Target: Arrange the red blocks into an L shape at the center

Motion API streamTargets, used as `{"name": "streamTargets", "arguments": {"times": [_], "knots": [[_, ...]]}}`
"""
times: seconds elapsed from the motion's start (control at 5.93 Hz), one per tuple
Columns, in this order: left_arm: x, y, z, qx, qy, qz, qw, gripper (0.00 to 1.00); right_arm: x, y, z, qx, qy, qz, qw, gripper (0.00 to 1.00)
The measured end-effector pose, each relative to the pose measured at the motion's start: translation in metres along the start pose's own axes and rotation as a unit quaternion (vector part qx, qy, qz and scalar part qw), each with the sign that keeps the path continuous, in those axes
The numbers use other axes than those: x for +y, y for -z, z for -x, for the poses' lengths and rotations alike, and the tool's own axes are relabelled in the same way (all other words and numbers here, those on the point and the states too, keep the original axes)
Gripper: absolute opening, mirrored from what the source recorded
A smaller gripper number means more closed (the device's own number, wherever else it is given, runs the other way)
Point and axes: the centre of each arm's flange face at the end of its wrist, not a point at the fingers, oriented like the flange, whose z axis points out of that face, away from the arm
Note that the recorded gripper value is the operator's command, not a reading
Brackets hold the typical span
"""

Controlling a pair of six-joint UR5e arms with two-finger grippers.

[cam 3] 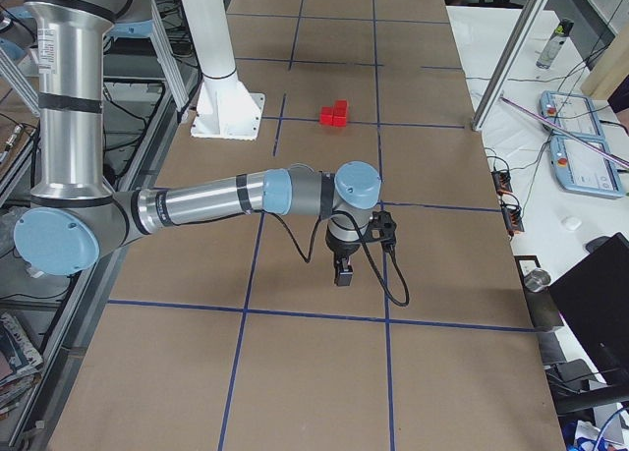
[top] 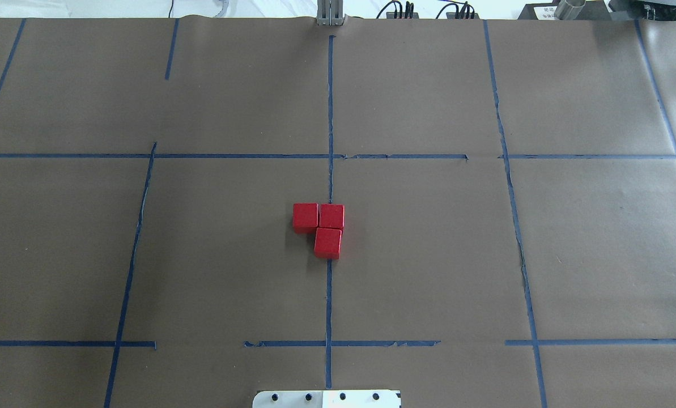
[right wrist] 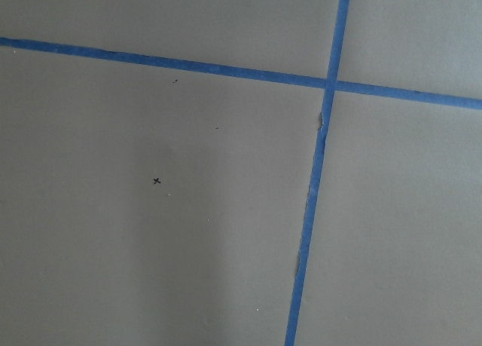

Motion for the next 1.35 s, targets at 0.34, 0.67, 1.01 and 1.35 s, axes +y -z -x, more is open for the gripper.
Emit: {"name": "streamTargets", "arguments": {"times": [0.34,0.67,1.01,1.35], "knots": [[0.001,-0.002,0.002,0.001,0.001,0.002,1.0,1.0,0.001,-0.003,0.0,0.0,0.0,0.004,1.0,1.0],[0.0,-0.006,0.004,-0.005,0.0,0.006,1.0,1.0,0.005,-0.008,-0.001,-0.001,-0.003,0.009,1.0,1.0],[-0.001,-0.007,0.009,-0.036,-0.002,0.01,0.9993,1.0,0.012,-0.015,-0.003,-0.005,-0.008,0.015,0.9998,1.0],[-0.001,-0.004,0.007,-0.043,-0.006,0.008,0.999,1.0,0.015,-0.017,-0.004,-0.007,-0.009,0.016,0.9998,1.0]]}}
